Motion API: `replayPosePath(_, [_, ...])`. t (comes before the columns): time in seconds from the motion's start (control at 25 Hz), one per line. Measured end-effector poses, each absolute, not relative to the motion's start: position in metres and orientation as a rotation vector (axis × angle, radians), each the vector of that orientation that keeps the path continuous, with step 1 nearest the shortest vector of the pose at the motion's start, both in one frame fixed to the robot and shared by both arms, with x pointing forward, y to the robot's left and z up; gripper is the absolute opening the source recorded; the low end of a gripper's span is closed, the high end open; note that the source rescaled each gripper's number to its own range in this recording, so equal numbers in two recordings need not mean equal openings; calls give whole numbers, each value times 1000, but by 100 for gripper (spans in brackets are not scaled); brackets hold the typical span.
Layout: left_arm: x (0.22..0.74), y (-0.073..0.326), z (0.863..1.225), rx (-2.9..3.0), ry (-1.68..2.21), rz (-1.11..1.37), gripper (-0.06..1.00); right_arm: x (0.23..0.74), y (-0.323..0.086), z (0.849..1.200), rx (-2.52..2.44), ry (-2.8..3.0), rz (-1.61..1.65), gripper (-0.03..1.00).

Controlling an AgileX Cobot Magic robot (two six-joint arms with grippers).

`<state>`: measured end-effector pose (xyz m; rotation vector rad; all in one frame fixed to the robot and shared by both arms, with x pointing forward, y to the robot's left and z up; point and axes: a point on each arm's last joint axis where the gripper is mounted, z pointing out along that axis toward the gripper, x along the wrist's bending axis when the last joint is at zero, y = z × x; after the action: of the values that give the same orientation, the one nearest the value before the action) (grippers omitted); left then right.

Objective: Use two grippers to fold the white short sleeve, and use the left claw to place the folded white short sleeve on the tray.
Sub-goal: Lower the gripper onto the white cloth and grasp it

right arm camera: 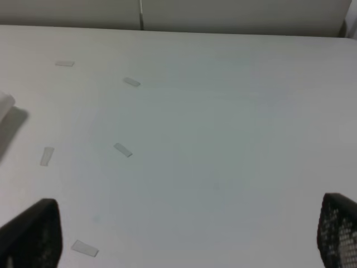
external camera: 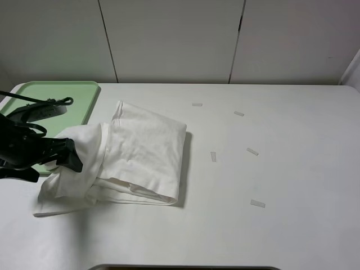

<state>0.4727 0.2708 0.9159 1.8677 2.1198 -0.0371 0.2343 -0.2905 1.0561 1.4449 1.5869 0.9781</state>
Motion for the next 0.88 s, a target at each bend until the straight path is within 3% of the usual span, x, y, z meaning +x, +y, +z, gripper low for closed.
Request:
replayPosePath(0.24, [469, 272, 895, 1906, 2192, -145, 96, 234, -290, 1056, 1445, 1587, 978, 100])
replayPosePath(0.72, [461, 299, 883, 1793, 2281, 7, 96, 234, -290, 1056, 1445, 1587, 978, 100])
replayPosePath(0.88, [463, 301, 872, 1797, 2305, 7, 86, 234, -290, 1056, 1445, 1587, 978, 100])
